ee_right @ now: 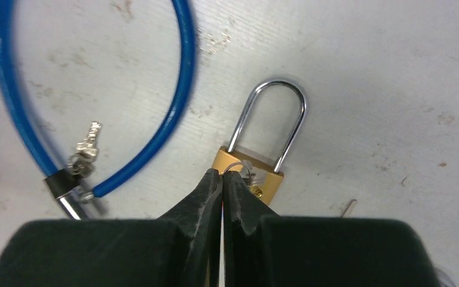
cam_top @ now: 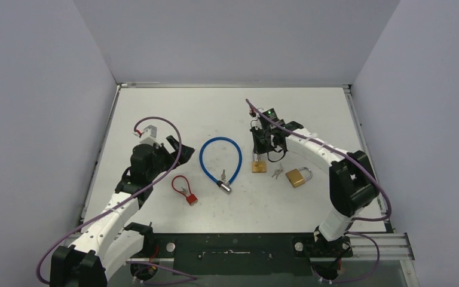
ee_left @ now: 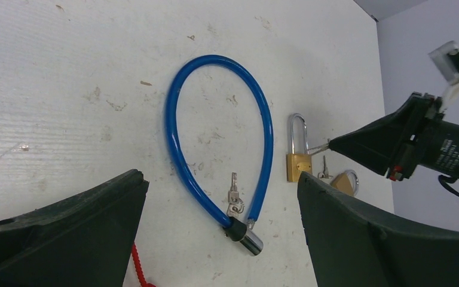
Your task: Unlock with the key
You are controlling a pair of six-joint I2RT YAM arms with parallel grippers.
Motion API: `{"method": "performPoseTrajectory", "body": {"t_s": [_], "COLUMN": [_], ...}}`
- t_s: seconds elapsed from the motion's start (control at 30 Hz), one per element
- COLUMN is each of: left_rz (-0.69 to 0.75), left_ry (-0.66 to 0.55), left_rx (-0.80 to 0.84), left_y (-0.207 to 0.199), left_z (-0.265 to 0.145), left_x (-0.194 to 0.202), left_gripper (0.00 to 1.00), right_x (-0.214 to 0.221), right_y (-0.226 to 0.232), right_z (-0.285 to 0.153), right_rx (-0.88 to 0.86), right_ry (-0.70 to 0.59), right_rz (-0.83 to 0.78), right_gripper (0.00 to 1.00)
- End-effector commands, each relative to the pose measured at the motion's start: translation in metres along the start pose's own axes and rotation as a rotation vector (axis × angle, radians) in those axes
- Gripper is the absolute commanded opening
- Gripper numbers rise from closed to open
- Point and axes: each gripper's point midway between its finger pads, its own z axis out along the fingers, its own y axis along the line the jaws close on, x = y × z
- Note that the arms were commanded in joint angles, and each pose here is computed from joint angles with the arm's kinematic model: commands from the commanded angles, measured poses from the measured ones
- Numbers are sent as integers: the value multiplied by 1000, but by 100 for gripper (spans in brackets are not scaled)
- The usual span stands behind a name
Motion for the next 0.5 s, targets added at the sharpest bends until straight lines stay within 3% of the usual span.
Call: {"method": "performPoseTrajectory", "body": {"t_s": [0.0,0.37,0.47], "left_rz": [-46,-88,-87], "left_ry": [-9,7,14], "left_rx": [69,70,65], "left_y": [-16,-10,-8], "left_z": [-1,-4,-4], "left_x": [-1,12,15], "left_gripper": [95,95,95], "right_x": [-24,73,96], "right_y": [29,76,82], "right_z": [-46,-44,-43], "right_rx": [-120,-247,-252], "right_ry": [-132,47,102], "right_rz": [17,-26,-42], "right_gripper": [0,0,8]}}
